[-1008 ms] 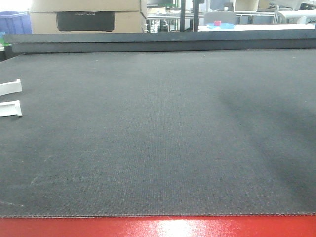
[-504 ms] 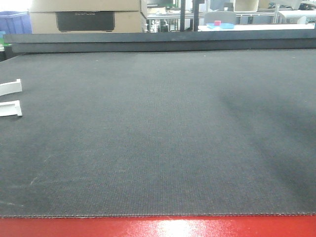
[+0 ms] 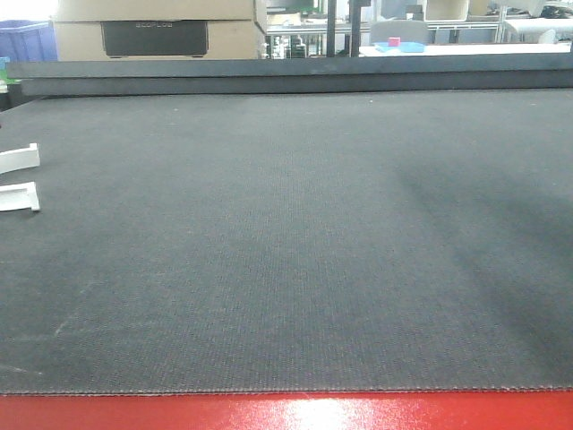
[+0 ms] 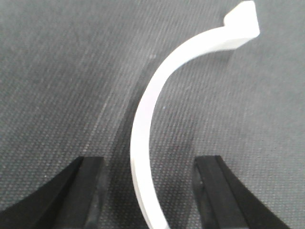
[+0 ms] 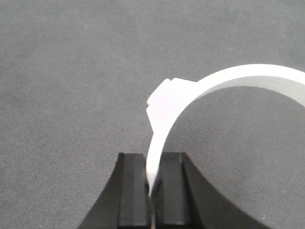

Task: Grab PVC pipe and place in blue bin
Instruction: 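Lift the white pipe halves off the table with both grippers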

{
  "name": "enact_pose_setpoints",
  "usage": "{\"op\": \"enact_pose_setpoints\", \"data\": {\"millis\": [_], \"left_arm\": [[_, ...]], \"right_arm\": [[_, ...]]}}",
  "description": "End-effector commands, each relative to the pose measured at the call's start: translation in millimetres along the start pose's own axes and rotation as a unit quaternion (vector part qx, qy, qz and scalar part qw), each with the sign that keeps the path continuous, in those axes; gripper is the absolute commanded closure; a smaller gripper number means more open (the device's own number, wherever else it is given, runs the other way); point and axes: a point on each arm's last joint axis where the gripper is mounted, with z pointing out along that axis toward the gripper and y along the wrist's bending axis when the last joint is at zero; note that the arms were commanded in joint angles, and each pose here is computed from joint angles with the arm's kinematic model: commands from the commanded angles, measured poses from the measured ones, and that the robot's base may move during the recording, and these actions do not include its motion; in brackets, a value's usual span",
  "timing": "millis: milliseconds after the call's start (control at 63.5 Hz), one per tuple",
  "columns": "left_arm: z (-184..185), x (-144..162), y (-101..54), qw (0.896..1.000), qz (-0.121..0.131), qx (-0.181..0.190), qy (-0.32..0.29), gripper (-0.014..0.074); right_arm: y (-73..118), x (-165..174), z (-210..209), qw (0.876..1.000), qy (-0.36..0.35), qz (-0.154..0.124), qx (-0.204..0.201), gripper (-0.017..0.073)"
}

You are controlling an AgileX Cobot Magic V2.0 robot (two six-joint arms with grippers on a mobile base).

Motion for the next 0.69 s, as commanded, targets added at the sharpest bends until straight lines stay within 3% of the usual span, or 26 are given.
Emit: {"op": "enact_pose_setpoints", "data": {"millis": [0,677], "left_arm": [[-0.3,-4.1,-0.4,1.000,-0.003,0.001,-0.013,0.0287],[-0.3,-4.2,0.2,1.000,0.010,-0.002,-0.014,0.0310]], "right_arm": [[-0.9,-6.3,-6.3,1.000,-0.024,-0.004,0.010,0.0727],[-2.6,-9.2,-6.5,0.999,-0.041,-0.004,0.020,0.0727]]}}
